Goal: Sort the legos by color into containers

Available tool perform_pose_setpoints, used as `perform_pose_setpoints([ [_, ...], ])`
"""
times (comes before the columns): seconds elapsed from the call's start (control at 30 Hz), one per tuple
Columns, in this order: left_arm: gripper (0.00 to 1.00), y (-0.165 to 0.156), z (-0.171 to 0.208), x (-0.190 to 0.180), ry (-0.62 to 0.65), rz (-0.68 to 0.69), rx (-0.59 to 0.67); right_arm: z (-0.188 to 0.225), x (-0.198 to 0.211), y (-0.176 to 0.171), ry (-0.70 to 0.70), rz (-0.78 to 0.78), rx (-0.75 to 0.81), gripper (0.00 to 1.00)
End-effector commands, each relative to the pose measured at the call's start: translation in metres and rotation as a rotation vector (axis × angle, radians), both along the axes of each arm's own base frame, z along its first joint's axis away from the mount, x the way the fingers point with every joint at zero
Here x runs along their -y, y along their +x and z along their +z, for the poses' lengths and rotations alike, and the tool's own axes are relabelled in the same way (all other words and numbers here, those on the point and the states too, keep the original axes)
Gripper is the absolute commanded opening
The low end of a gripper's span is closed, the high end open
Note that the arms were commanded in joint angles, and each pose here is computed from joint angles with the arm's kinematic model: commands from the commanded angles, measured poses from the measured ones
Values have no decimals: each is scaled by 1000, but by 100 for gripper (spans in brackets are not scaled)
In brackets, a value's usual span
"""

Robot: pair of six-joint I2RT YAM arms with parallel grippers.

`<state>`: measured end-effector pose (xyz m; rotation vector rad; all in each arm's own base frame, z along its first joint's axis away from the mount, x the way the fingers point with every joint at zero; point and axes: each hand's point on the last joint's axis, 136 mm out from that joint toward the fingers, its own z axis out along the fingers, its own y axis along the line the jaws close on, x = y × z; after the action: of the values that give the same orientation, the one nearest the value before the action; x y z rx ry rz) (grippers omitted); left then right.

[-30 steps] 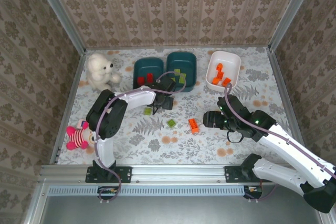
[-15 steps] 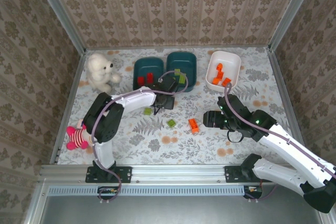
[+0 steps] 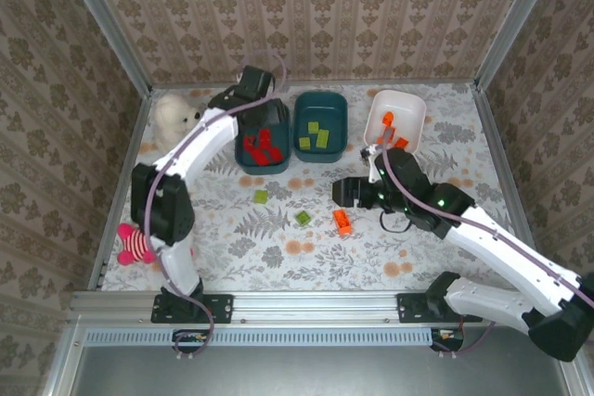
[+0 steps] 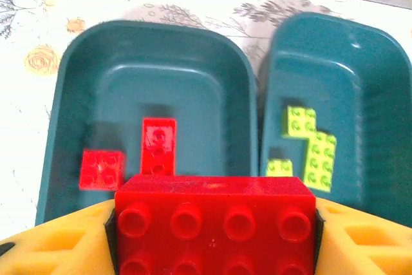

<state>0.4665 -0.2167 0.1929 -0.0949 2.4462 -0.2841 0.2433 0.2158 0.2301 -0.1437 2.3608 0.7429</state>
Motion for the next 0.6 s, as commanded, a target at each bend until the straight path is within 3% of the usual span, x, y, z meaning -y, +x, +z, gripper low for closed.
perform_pose_setpoints([
  [0.0,56,35,-28,-8,29,-18,-48,38,-27,17,77,66,101,79],
  [0.27,56,98,-82,-15,19,14,-105,36,-35,28,53,62,74,80],
  [0.57,57,95,-128,-9,34,21,-193,20,-28,29,17,34,25,81],
])
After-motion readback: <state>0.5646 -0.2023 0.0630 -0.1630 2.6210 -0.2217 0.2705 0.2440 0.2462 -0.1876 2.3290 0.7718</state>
